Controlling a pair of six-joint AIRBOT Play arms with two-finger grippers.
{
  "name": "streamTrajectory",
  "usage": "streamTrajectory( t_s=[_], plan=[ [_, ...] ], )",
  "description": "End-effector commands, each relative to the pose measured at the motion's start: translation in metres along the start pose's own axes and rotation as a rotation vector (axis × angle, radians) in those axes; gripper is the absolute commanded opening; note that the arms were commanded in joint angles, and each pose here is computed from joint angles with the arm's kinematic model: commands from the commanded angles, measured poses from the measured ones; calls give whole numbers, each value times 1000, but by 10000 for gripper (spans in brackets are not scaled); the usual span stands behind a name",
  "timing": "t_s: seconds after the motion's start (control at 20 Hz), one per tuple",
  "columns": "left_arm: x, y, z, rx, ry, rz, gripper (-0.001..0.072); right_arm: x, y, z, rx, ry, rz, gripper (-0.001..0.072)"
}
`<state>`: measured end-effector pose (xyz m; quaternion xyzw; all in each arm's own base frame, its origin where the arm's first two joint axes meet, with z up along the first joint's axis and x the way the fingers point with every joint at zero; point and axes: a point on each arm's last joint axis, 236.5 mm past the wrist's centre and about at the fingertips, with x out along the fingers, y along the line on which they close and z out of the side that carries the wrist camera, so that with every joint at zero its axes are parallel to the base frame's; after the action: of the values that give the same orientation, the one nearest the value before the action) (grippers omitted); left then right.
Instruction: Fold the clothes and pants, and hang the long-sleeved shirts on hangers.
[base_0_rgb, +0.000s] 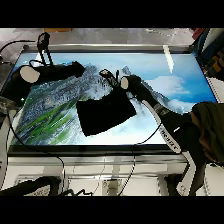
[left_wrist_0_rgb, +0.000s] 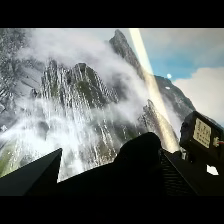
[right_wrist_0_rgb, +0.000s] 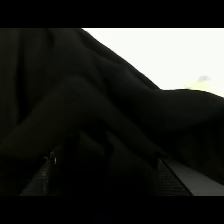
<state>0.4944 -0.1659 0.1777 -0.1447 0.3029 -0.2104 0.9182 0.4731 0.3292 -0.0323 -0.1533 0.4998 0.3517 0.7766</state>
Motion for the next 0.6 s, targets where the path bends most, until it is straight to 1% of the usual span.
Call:
streamTrajectory(
  t_s=[0.0, 0.05, 0.15, 0.2, 0.25, 0.3, 0.4, 0.55],
  plan=[
    [-1, 1, -7, -2, 30, -2, 698, 2, -5, -14, -5, 77, -112, 671],
    [-1, 1, -9, -2, 41, -4, 697, 1, -10, -18, -5, 94, -139, 643],
    [-1, 0, -12, -3, 51, -5, 698, -2, -28, -19, 33, 94, -229, 418],
    [-1, 0, -12, -2, 51, -6, 698, -5, -38, -20, 48, 98, -270, 289],
    [-1, 0, -12, -2, 51, -5, 698, -8, -46, -23, 46, 108, -302, 124],
    [-1, 0, -12, -2, 51, -5, 698, -10, -52, -27, 43, 126, -320, 20],
    [-1, 0, -12, -2, 51, -5, 698, -19, -71, -45, 64, 193, -355, 18],
    [-1, 0, -12, -2, 51, -5, 698, -38, -103, -79, 159, 297, -377, 18]
  ],
)
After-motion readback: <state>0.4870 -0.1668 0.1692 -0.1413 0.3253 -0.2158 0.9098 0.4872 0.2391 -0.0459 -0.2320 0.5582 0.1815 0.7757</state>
